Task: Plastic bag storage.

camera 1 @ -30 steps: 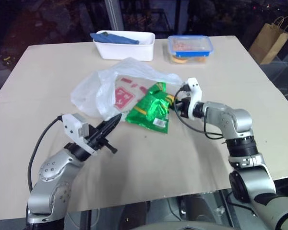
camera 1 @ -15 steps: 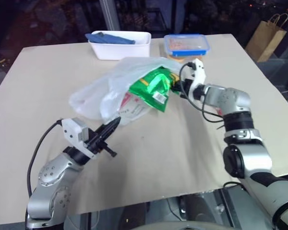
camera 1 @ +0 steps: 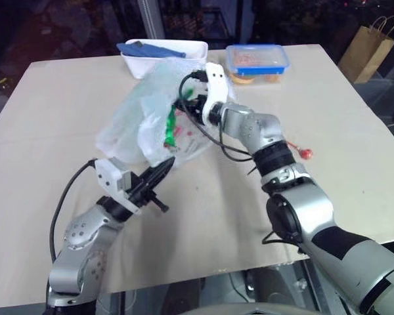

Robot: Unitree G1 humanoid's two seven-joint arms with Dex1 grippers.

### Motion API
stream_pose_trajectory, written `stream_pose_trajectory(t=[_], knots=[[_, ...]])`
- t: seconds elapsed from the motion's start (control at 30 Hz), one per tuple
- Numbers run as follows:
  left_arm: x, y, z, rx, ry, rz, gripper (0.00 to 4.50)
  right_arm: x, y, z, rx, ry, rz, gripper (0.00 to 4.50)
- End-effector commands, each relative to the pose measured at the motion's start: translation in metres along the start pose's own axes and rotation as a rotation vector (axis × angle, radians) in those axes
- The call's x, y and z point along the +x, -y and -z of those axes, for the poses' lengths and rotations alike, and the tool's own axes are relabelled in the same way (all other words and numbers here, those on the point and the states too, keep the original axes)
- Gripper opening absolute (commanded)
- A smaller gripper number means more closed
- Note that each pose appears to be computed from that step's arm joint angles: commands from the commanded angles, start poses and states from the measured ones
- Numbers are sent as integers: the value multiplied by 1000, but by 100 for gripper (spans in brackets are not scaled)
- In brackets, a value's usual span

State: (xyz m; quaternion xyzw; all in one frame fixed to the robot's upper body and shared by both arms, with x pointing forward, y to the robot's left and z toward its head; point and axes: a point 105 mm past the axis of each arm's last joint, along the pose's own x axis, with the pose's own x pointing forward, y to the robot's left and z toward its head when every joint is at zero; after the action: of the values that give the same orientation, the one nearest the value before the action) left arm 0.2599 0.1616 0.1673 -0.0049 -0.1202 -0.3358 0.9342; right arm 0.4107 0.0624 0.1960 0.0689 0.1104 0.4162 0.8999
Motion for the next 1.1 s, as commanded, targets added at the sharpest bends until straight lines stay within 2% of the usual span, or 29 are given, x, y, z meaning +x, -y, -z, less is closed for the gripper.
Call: stream_pose_trajectory(t=[0.03,0.1,0.23,0.33,0.43,0.53,0.6,0.83,0.97,1.07,1.1], knots=[[0,-1,-6,16,26,-11,0,-32,17,15,-186,-65,-83,446],[-1,-3,-5,9,28,-23,0,-56,27,22,-268,-93,-111,446],[0,-8,-6,7,35,-37,0,-109,18,23,-351,-90,-259,446],[2,-10,-7,8,38,-32,0,-148,19,5,-431,0,-263,446],[2,-10,-6,8,37,-32,0,-167,30,-7,-447,57,-176,446],[2,-8,-4,2,33,-28,0,-197,97,4,-470,-19,174,446],[1,-7,-3,-1,31,-26,0,-214,125,19,-460,-91,310,446],[1,-7,1,0,16,-14,0,-241,161,67,-312,-222,470,446],[3,-10,0,5,17,-9,0,-243,172,81,-221,-226,510,446],[3,-10,0,7,17,-7,0,-241,172,80,-176,-198,506,364],[3,-10,0,6,17,-7,0,-241,172,81,-173,-196,507,320]])
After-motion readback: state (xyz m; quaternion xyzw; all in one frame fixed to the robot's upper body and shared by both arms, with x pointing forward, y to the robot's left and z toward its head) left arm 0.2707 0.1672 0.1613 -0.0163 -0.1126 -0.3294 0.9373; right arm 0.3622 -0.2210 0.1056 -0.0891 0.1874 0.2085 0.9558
